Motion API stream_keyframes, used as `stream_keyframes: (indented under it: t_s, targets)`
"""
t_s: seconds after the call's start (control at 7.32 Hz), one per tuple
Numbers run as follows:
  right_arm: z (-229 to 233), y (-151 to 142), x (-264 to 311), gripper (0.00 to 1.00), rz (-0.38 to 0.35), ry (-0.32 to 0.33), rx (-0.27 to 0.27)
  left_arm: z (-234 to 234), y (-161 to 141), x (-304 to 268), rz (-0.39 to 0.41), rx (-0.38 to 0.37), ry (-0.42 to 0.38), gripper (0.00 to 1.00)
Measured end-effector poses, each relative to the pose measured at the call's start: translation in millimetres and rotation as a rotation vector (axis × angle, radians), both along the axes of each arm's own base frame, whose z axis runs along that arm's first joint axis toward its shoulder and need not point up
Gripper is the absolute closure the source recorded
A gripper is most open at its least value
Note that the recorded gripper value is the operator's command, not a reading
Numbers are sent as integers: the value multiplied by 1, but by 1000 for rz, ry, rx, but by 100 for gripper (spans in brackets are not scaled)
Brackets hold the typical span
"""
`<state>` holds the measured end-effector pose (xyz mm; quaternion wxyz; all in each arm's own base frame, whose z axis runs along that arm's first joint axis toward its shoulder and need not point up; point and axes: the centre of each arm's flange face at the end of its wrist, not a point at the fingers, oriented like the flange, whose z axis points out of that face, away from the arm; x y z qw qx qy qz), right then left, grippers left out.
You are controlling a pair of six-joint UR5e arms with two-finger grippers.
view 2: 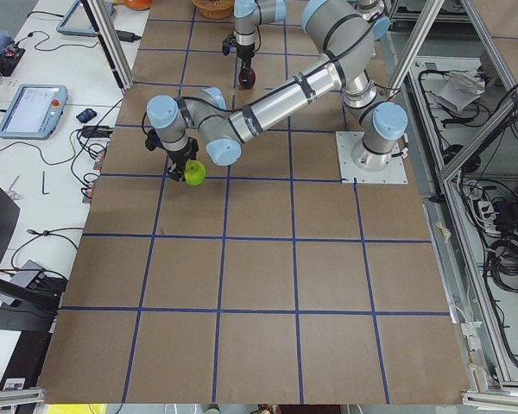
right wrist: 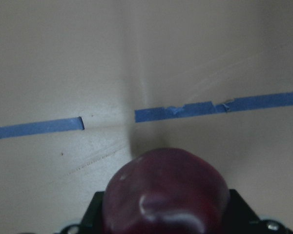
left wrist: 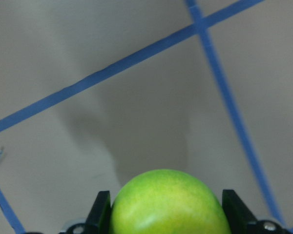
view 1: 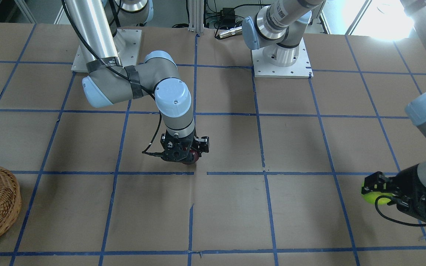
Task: Put all apples into basket
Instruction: 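Put purple apple in basket with right while left carries green apple centerward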
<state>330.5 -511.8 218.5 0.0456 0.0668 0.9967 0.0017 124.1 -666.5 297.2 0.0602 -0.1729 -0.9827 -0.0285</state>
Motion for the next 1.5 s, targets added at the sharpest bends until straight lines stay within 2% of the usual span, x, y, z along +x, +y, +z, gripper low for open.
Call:
stream_keyframes:
  t_s: [0.27,0.41,0.55,0.68,0.82,0.96,1.09,1.23,1.37,1.5]
  targets:
    - [63,-42,-74,36,-80,-3,-7,25,55,-110,207,78,86,100]
    - [87,-60,-129,37,-92,0,-10,36,80,-182,278,101,94,100]
    - [99,-74,-189,39,-79,5,-10,42,101,-262,320,105,69,100]
    - [105,-84,-259,40,-58,9,-15,42,121,-339,399,79,36,100]
    - [103,-90,-331,40,-6,13,-30,40,140,-411,460,25,35,100]
    - [96,-96,-396,40,56,40,-56,32,156,-466,488,-15,54,100]
    - [87,-104,-460,40,83,84,-78,13,166,-503,515,-33,64,100]
    - [79,-117,-518,38,86,105,-85,-8,169,-519,518,-74,34,100]
    - [69,-130,-565,16,84,97,-80,-24,171,-523,499,-125,-27,100]
    - [63,-136,-591,2,76,80,-73,-35,172,-523,488,-148,-64,100]
